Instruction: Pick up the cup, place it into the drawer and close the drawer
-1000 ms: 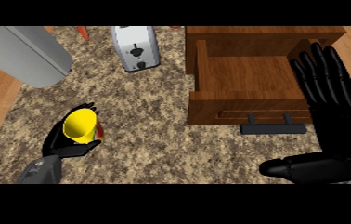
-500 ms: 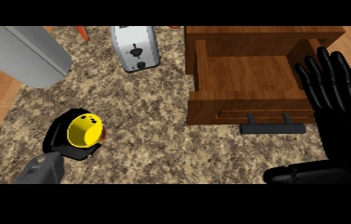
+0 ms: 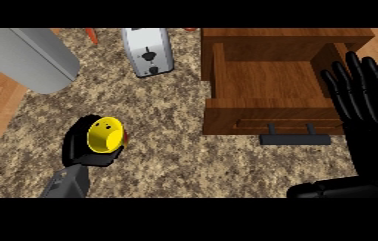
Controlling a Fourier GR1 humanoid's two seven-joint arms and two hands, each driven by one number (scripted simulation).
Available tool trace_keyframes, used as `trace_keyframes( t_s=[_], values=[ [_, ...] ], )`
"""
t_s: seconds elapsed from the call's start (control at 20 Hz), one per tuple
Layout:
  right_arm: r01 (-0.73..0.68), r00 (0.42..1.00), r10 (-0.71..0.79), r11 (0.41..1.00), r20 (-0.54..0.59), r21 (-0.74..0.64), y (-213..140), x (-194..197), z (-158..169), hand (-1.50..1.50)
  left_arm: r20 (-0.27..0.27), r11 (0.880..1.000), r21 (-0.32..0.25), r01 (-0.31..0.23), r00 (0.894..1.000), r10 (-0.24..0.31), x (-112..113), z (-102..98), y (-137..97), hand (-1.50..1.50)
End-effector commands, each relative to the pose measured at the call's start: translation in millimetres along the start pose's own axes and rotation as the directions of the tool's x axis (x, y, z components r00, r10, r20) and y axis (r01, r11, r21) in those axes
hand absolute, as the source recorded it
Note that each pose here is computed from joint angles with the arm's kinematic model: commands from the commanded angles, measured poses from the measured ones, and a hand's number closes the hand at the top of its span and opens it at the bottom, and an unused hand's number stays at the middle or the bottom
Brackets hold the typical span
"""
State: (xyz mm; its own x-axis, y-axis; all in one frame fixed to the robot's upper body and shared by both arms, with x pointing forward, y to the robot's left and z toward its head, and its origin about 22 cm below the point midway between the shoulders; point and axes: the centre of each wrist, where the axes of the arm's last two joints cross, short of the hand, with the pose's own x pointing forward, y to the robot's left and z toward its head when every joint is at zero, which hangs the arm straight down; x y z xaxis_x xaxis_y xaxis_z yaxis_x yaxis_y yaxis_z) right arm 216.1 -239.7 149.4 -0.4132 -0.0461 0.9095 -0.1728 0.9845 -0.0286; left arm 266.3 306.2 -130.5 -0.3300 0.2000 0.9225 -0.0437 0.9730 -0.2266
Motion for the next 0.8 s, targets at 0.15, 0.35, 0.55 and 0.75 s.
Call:
trace_keyframes(
  t_s=[0.15,0.35,0.55,0.75],
  values=[
    [-0.012,1.0,0.013,1.0,0.008,-0.021,-9.3,-4.0,4.0,-1.5,0.149,0.993,-0.082,-0.087,0.984,0.098,16.6,-14.8,-33.5,1.5],
    [-0.013,1.0,0.013,1.0,-0.004,-0.023,1.5,0.8,1.1,-1.5,0.136,0.98,-0.19,-0.067,0.986,0.094,39.0,-39.6,-66.0,1.5],
    [-0.025,0.999,0.024,0.999,-0.024,-0.02,-13.5,-5.9,8.1,-1.5,0.149,0.967,-0.24,-0.085,0.981,0.124,76.4,-66.1,-92.8,1.5],
    [-0.028,1.0,0.028,0.999,-0.013,-0.02,1.0,-3.5,-1.0,-1.5,0.148,0.957,-0.258,-0.134,0.973,0.176,112.7,-88.3,-138.9,1.5]
  ],
)
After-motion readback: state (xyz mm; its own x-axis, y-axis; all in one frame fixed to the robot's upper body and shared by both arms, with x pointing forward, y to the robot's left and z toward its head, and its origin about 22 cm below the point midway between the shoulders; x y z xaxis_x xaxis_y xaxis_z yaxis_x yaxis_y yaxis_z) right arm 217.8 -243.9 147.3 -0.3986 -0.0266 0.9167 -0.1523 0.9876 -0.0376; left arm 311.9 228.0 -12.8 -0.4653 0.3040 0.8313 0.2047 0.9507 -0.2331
